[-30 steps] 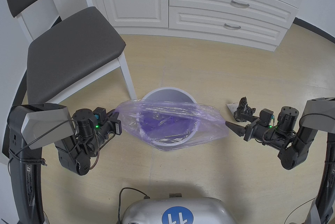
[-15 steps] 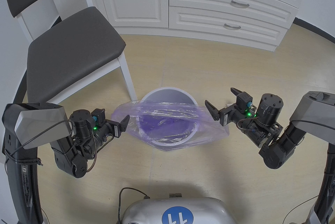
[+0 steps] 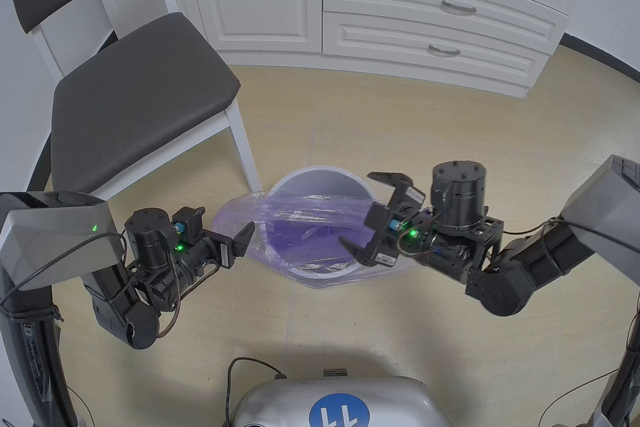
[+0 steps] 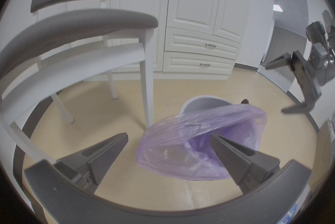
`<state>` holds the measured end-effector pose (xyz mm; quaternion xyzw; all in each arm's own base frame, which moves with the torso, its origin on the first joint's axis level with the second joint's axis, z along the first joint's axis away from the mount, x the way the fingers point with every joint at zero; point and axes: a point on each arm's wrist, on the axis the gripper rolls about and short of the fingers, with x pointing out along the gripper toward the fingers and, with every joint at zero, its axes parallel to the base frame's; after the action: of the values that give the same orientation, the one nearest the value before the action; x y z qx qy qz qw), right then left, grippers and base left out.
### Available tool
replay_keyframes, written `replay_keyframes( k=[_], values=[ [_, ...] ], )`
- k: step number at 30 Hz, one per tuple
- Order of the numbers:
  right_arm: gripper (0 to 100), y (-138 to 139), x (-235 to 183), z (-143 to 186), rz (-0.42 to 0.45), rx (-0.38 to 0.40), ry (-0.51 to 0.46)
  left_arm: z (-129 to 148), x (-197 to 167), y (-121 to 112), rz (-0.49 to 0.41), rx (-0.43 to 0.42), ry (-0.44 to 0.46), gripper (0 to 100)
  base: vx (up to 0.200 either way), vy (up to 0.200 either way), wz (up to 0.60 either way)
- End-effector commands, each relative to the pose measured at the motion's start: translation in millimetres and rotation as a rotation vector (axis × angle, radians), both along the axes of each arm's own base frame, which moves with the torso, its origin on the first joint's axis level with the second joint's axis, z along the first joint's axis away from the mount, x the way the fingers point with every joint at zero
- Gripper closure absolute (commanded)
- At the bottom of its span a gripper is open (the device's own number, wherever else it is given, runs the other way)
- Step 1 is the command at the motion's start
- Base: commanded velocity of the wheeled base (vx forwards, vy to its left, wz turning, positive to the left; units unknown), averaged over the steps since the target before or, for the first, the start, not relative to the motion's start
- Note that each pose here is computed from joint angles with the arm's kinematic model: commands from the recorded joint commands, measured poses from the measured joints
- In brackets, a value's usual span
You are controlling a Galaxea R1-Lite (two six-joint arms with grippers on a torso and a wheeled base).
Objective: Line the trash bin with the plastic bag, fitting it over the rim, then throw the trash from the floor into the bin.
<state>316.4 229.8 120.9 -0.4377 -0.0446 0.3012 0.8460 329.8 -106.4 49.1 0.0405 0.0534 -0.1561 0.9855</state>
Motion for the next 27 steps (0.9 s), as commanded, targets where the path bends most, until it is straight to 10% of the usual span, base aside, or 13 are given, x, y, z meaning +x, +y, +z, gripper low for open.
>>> replay_keyframes(
  k=[1,20,21,27],
  values=[
    [0,40,-2,-23,0.083,-0.066,0.013,29,-17,-3,-0.024,-0.020,-0.058,0,0.000,0.000,0.00],
    [0,56,47,-62,0.019,-0.079,0.039,40,-20,0,-0.019,-0.029,-0.089,0,0.000,0.000,0.00],
    [100,56,47,-62,0.019,-0.079,0.039,40,-20,0,-0.019,-0.029,-0.089,0,0.000,0.000,0.00],
    [100,59,70,-46,-0.018,-0.025,0.002,41,-19,-1,-0.019,-0.030,-0.093,0,0.000,0.000,0.00]
  ],
)
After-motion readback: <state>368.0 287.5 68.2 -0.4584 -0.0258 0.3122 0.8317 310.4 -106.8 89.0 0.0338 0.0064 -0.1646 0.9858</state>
